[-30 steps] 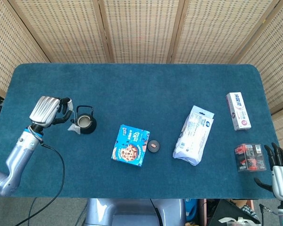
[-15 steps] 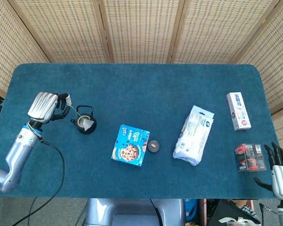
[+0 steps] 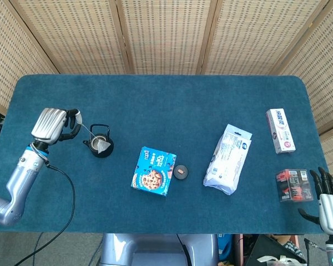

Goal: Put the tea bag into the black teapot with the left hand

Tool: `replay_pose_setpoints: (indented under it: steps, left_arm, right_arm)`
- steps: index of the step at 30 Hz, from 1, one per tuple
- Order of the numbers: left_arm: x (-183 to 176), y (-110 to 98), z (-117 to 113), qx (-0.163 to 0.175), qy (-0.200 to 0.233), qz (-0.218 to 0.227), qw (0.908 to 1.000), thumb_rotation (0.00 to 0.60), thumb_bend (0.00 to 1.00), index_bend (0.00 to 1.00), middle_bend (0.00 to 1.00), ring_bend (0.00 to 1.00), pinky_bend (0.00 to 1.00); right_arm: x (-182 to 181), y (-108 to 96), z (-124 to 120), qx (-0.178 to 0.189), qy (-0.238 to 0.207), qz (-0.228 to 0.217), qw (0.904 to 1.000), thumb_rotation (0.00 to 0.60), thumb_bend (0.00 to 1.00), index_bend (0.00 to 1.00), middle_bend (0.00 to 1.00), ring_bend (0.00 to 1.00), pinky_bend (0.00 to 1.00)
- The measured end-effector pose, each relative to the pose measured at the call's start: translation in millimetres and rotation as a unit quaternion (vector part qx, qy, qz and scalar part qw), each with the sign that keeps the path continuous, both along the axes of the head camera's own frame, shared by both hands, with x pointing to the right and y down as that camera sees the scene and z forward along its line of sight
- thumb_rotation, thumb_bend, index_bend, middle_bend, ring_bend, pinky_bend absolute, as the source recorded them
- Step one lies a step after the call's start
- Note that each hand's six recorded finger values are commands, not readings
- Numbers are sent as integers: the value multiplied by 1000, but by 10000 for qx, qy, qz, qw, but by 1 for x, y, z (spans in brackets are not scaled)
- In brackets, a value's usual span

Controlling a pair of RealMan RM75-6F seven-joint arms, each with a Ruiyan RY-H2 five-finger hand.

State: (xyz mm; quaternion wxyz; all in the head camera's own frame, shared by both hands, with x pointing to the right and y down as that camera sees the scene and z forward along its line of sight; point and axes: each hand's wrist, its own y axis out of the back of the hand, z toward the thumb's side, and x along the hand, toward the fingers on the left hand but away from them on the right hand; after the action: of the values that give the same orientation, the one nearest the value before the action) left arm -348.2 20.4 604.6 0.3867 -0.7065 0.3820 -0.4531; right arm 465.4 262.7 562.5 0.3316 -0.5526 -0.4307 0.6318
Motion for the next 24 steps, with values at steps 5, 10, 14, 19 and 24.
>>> replay_pose_setpoints:
  steps: [5, 10, 14, 19, 24]
  left_arm:
    - [-5, -4, 2, -4, -36, -91, 10000, 600, 452, 766, 704, 652, 650]
    - [-11, -7, 7, -7, -105, -193, 9998, 600, 452, 766, 704, 652, 650]
    - [-17, -9, 9, 3, -129, -270, 9996, 600, 452, 766, 704, 651, 650]
    - [-21, -9, 11, -16, -181, -323, 9993, 600, 453, 766, 704, 652, 650]
    - [-23, -7, 14, -108, -133, -351, 9992, 600, 452, 766, 703, 652, 650]
  right_arm:
    - [0, 0, 1, -24, 6, 9, 10000, 600, 2, 0, 0, 0, 0]
    - [0, 0, 1, -42, 18, 20, 10000, 600, 3, 0, 0, 0, 0]
    - [-2, 0, 2, -56, 20, 10, 10000, 600, 2, 0, 0, 0, 0]
    - [-2, 0, 2, -72, 26, 14, 10000, 600, 2, 0, 0, 0, 0]
    - [-2, 1, 3, -99, 28, 40, 9999, 600, 2, 0, 0, 0, 0]
